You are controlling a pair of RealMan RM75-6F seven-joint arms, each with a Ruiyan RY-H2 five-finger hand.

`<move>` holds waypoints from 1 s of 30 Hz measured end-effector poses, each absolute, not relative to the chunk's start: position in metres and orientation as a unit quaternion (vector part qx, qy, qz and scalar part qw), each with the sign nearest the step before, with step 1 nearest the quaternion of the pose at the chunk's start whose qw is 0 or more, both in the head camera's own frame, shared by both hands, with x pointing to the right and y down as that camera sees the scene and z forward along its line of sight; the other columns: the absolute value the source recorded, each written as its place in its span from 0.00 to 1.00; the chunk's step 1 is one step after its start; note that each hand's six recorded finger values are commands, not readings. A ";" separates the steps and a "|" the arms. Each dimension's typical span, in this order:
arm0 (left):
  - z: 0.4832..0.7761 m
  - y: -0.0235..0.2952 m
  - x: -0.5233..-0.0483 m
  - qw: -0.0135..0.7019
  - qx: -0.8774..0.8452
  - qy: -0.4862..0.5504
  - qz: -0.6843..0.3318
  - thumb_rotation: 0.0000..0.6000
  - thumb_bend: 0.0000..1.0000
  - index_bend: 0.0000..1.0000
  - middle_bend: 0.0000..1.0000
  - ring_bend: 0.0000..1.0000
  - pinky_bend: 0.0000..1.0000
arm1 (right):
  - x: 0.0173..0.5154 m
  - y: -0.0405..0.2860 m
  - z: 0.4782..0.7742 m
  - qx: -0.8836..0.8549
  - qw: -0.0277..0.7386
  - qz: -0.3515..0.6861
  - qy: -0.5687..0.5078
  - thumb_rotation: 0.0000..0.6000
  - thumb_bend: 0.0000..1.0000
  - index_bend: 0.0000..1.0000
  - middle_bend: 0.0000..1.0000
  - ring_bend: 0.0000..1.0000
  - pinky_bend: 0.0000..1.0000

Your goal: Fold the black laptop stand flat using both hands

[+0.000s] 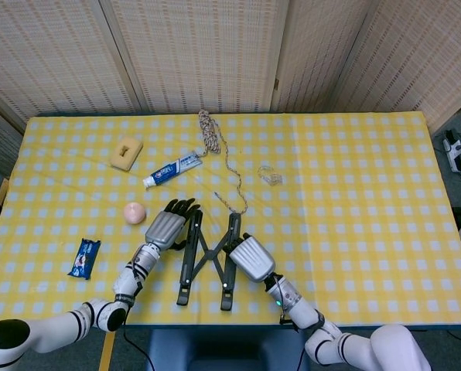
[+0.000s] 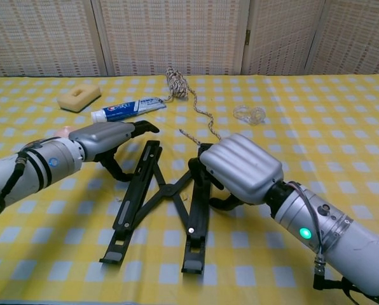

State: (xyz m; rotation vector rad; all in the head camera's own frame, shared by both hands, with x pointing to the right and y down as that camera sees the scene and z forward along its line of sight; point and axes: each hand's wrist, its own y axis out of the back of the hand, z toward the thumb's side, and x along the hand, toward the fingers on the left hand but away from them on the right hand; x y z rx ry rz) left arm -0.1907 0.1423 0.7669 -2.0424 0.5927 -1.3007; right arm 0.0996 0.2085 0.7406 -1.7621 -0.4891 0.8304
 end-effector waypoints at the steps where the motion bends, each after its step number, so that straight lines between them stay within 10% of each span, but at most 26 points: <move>1: 0.767 0.143 -0.189 0.318 -0.777 0.225 -0.494 1.00 0.24 0.00 0.00 0.00 0.00 | 0.098 0.208 0.740 -0.741 0.536 0.348 -0.207 1.00 0.27 0.55 0.72 0.68 0.61; 23: 0.760 0.149 -0.164 0.309 -0.792 0.223 -0.477 1.00 0.24 0.00 0.00 0.00 0.00 | 0.084 0.209 0.736 -0.742 0.542 0.337 -0.206 1.00 0.27 0.55 0.71 0.69 0.61; 30: 0.748 0.144 -0.172 0.311 -0.790 0.238 -0.472 1.00 0.24 0.00 0.00 0.00 0.00 | 0.092 0.208 0.724 -0.752 0.531 0.333 -0.204 1.00 0.27 0.34 0.53 0.55 0.60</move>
